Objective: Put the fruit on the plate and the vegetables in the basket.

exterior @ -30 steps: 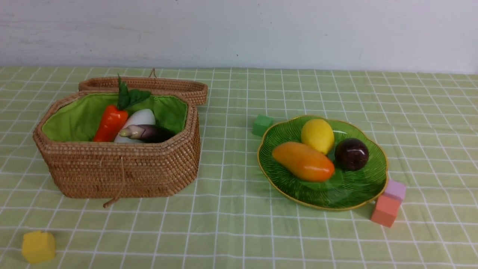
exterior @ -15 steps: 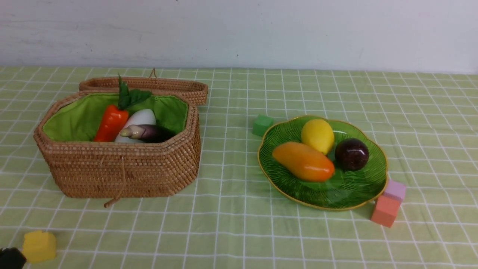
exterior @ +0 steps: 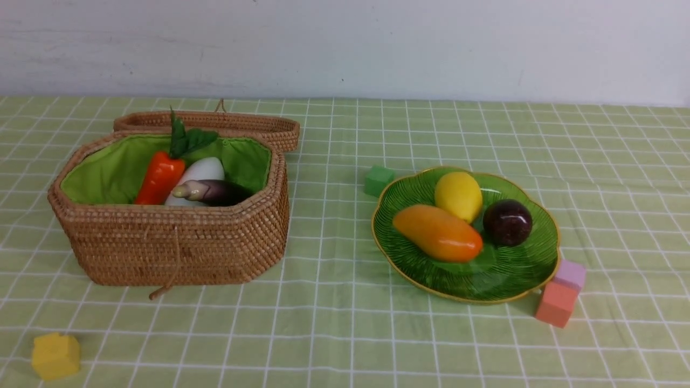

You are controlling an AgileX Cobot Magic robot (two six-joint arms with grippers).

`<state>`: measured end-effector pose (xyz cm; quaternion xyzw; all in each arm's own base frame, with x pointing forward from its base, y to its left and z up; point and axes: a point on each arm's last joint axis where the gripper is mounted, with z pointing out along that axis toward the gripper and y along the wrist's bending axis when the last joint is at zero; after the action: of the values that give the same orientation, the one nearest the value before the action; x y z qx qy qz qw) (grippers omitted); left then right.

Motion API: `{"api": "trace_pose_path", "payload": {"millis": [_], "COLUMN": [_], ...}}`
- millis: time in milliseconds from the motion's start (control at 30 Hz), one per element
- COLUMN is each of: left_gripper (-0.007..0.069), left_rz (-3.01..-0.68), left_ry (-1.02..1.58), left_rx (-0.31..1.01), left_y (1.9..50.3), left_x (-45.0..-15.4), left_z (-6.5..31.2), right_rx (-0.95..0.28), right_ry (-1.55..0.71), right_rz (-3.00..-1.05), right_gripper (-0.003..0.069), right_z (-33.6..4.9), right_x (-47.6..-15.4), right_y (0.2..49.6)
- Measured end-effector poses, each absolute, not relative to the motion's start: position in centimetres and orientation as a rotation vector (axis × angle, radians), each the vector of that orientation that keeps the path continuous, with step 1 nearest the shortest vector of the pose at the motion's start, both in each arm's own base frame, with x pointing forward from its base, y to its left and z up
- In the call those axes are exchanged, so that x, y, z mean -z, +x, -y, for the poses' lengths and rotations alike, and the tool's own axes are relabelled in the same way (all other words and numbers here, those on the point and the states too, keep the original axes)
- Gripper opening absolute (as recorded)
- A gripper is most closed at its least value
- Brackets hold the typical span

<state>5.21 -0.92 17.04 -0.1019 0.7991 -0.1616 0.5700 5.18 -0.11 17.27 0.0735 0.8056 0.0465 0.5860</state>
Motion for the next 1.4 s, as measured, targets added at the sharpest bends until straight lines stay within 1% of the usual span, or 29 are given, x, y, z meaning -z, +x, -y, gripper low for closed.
{"api": "trace_pose_path", "payload": {"millis": [1400], "left_gripper": [-0.0013], "left_rz": [-1.876], "left_ry": [-0.242], "left_rx": [0.382], "left_y": [5.21], "left_x": [-17.04], "left_z": [0.92], "right_rx": [-0.108], "right_ry": [0.171], "right_rz": [-1.877], "right_gripper": [0.0037], "right_z": [0.11], "right_x": [-17.28], "right_y": [5.19]}}
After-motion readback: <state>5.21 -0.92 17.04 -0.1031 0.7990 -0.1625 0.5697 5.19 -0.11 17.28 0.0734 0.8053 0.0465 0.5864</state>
